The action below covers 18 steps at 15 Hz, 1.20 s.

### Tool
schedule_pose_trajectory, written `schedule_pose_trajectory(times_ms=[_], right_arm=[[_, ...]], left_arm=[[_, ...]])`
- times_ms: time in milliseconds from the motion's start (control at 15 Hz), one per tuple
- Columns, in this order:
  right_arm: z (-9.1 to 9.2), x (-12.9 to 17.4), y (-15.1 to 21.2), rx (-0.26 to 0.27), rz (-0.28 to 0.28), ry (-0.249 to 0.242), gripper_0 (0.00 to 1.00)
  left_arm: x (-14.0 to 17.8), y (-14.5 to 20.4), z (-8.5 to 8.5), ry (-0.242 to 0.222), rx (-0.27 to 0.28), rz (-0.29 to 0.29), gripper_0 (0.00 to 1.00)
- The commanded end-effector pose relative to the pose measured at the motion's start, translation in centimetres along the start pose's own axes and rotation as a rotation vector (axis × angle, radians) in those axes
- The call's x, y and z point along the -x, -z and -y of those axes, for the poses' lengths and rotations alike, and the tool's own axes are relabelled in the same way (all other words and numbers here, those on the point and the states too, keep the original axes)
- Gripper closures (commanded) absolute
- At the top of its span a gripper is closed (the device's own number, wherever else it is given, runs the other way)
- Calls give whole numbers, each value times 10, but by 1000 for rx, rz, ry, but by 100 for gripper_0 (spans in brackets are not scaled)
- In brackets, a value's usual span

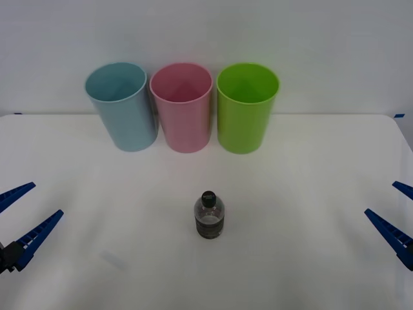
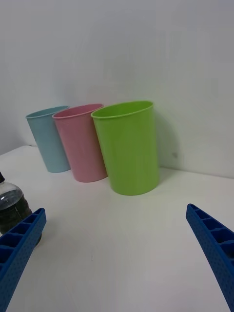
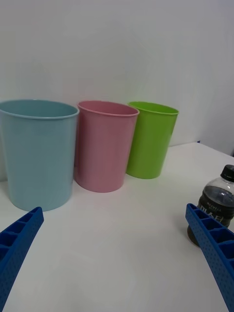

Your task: Grasp the object on the table and drop it into the matching bin: aluminum can to the light blue bin, PET bottle to the pink bin.

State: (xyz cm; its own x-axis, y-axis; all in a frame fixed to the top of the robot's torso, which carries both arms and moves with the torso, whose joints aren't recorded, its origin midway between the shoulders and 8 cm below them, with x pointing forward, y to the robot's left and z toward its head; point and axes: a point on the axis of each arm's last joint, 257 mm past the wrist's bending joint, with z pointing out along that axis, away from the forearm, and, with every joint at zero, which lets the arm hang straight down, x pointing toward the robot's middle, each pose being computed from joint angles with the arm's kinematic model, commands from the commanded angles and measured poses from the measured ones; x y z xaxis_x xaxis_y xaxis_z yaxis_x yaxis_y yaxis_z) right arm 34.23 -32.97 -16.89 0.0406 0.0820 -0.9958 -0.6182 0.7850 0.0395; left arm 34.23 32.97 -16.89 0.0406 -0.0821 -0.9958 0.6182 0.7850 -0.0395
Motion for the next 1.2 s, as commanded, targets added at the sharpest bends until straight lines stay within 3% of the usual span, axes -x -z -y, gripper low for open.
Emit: schedule_pose_trajectory(times_ms=[67,133,467,667,1200], right_arm=[[0,0,0,0,0,0,0],[2,-11,2,-19,-8,-23,0],[-1,-12,1,3,-25,-14,0],[-12,-17,5,61,-65,1,0],[-74,-69,25,294,-220,-72,0]], left_arm=[[0,0,0,0,0,0,0],[0,0,0,0,0,0,0],[0,0,0,0,0,0,0],[0,0,0,0,0,0,0],[0,0,0,0,0,0,0]])
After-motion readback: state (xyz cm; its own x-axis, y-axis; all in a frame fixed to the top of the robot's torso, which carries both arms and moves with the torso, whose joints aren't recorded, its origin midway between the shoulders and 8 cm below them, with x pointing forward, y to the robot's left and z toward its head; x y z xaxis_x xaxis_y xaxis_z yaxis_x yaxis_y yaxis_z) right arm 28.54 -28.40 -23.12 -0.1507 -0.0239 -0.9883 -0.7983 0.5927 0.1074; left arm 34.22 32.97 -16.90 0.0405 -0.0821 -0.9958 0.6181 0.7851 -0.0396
